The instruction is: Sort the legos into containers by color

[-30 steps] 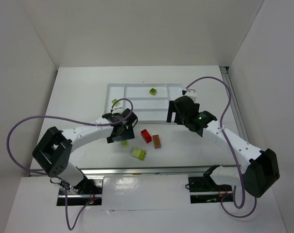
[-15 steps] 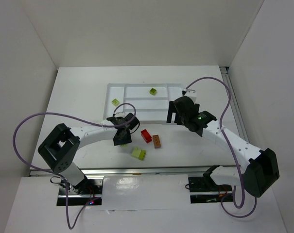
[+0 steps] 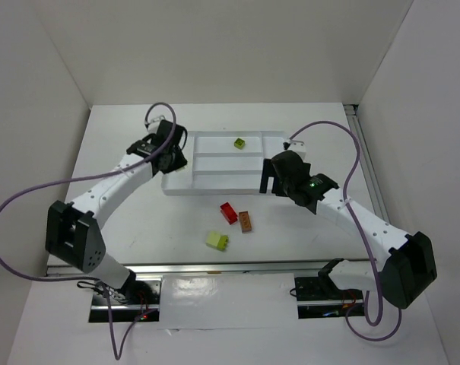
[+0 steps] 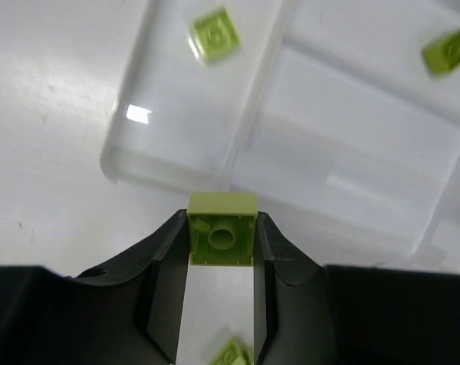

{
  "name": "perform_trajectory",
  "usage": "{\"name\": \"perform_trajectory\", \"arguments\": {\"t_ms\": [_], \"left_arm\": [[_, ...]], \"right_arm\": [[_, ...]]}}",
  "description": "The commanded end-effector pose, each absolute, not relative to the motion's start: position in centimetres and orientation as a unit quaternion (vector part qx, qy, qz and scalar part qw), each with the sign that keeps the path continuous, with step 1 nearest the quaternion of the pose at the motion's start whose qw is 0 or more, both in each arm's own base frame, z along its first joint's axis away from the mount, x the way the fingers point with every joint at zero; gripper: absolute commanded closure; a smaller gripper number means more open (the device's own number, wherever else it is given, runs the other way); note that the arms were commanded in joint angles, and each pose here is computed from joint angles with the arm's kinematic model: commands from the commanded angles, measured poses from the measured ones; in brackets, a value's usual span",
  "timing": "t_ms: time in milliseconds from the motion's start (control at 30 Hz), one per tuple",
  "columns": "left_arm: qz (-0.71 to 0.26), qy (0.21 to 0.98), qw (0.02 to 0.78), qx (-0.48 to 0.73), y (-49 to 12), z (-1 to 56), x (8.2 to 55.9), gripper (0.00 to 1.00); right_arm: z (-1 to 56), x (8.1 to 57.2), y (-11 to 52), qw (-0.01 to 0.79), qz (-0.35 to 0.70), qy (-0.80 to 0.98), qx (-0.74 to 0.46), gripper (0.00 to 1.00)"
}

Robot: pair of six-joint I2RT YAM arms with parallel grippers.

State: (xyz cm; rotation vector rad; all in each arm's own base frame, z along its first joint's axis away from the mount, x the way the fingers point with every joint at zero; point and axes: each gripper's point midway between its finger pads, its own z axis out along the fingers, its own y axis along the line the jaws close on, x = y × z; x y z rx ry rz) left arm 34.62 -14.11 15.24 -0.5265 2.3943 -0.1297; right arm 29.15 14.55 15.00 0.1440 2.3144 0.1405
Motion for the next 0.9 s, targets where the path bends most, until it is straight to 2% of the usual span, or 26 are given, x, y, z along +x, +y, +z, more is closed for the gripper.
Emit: {"name": "perform_trajectory", "arguments": {"t_ms": [0,133,233,300,333,367,400,500,733,867], "left_arm": [[-0.009,0.915,0.343,-0.214,-11.4,15.5,38.3,0.72],[-0.030,0.912,0.352,-0.209,-11.7,15.7,42.7,0.71],[-0.033,0.920,0.328,-0.211,-12.2,13.8,45.0,0.71],[-0.030,0.927,0.311,-0.208,-12.7,11.8,46.0,0.67],[-0.027,0.926,0.310,-0.213,-12.3,11.5,46.5,0.61],[-0.032,0.923,0.318,-0.214,-12.6,12.0,47.3,0.36],[-0.036,0.928,0.303,-0.215,-12.4,11.6,47.3,0.23],[-0.038,0.926,0.308,-0.216,-12.5,12.4,47.6,0.06],[-0.062,0.910,0.362,-0.194,-13.0,18.9,44.0,0.06],[-0.102,0.901,0.391,-0.154,-14.9,23.0,40.4,0.06]], "right_arm": [[15.7,29.4,15.5,0.403,0.078,0.910,0.056,0.01],[15.9,28.8,16.1,0.403,0.091,0.909,0.052,0.01],[15.7,28.0,16.3,0.393,0.083,0.915,0.040,0.03],[16.6,27.4,17.9,0.397,0.098,0.913,0.019,0.03],[16.6,26.9,18.6,0.394,0.104,0.913,0.002,0.03],[17.0,26.6,19.2,0.399,0.113,0.910,-0.005,0.03],[16.9,26.0,19.9,0.395,0.121,0.910,-0.023,0.03],[15.9,24.6,22.9,0.380,0.143,0.911,-0.071,0.03],[11.2,22.2,29.0,0.350,0.112,0.913,-0.178,0.04],[10.1,23.2,28.1,0.352,0.068,0.922,-0.143,0.08]]}}
